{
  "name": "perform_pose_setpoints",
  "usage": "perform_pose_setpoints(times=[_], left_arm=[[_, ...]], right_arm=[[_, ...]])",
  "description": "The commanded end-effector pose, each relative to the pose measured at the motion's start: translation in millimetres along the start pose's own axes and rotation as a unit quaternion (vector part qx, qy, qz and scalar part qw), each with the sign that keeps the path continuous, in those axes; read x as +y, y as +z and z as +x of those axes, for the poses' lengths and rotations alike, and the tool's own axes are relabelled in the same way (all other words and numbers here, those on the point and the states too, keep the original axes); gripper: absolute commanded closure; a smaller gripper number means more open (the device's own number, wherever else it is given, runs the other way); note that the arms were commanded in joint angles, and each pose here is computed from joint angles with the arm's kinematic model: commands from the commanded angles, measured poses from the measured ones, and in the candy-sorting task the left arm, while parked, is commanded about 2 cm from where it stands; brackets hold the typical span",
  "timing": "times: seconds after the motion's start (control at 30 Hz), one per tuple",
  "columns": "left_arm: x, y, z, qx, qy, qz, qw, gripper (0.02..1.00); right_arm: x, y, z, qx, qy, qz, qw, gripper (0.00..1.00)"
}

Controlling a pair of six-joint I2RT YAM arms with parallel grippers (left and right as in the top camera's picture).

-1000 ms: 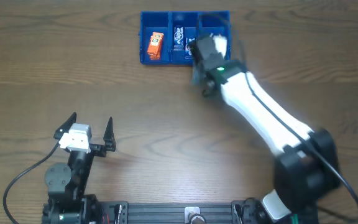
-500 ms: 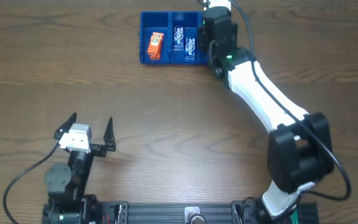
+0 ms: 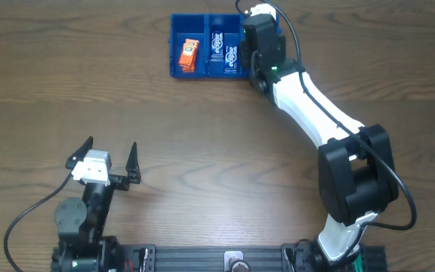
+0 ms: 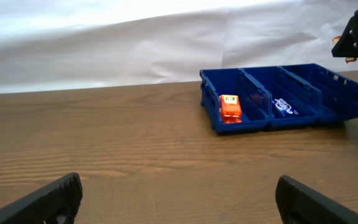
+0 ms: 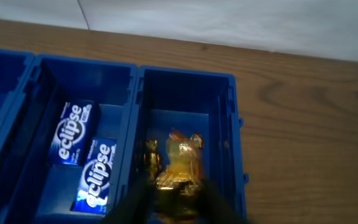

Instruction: Sort Candies Into Trays

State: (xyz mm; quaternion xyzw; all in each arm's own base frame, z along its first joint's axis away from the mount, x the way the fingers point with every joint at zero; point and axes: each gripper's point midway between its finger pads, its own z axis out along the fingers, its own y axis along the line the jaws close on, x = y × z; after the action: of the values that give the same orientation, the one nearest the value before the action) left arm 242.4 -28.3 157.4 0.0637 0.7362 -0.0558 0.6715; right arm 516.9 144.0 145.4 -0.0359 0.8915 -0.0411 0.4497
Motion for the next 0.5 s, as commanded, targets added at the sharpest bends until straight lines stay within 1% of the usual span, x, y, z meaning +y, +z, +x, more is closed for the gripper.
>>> perform_pose_setpoints(times=[0.03, 0.07, 0.2, 0.3, 0.37, 0.5], left_arm=[[0, 1, 16, 0.022, 0.002, 0.001, 1.000, 0.020], [0, 1, 16, 0.022, 0.002, 0.000, 1.000, 0.020], [0, 1, 16, 0.022, 0.002, 0.001, 1.000, 0.020], [0, 1, 16, 0.022, 0.002, 0.001, 1.000, 0.020], [0, 1, 16, 0.022, 0.002, 0.001, 1.000, 0.020], [0, 1, 16, 0.022, 0.002, 0.001, 1.000, 0.020]], right_arm=[[-6, 1, 2, 0.007, -0.005, 0.011, 1.000, 0.156], [-7, 1, 4, 0.010, -0.006, 0.012, 1.000, 0.012], [-7, 0, 4, 0.012, -0.007, 0.012, 1.000, 0.001], [-12, -13, -8, -0.001, -0.002, 0.013, 1.000, 0.001], [-24, -39, -32, -0.027, 0.011, 0.016, 0.999, 0.001], [-76, -107, -73, -0.073, 0.042, 0.038, 0.996, 0.001]])
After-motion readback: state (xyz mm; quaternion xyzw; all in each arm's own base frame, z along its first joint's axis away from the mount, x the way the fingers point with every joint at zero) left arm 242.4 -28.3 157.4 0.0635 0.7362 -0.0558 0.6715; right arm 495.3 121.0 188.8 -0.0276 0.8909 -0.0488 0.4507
